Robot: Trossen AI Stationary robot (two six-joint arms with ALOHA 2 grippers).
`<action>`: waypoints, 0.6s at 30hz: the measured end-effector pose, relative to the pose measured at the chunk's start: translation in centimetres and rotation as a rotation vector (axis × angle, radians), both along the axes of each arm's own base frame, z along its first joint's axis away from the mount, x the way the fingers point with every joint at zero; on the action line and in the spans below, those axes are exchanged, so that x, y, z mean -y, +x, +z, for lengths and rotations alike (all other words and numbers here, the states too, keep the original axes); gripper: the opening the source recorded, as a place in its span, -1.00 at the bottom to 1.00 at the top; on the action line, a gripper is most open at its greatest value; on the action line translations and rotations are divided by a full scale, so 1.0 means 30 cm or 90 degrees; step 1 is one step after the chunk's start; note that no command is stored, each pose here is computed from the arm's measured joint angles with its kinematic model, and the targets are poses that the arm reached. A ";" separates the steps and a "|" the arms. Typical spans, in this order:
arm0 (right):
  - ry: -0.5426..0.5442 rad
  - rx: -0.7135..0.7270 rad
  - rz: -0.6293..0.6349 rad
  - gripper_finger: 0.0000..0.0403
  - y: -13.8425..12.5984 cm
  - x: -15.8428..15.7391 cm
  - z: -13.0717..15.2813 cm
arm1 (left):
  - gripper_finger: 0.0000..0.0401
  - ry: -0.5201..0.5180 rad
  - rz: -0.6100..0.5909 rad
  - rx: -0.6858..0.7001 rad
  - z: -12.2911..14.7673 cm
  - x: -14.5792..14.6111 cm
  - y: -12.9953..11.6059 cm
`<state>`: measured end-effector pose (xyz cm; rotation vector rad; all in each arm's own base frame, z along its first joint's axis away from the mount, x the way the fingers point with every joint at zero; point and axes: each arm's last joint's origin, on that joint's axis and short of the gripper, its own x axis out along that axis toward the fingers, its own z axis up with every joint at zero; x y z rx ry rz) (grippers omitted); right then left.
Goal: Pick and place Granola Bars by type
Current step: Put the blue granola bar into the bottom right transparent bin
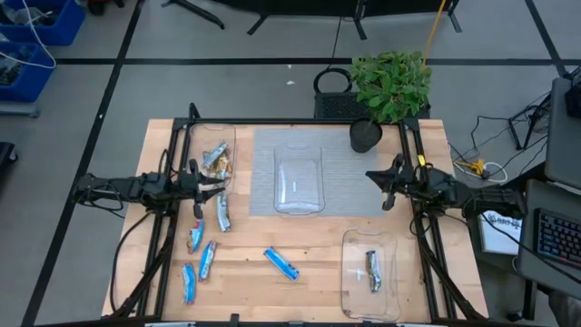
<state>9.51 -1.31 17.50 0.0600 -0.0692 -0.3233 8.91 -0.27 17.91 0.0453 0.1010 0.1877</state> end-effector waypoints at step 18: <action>0.018 -0.009 0.043 -0.98 0.002 0.005 -0.009 | -0.40 -0.158 -0.031 -0.124 -0.049 0.023 0.094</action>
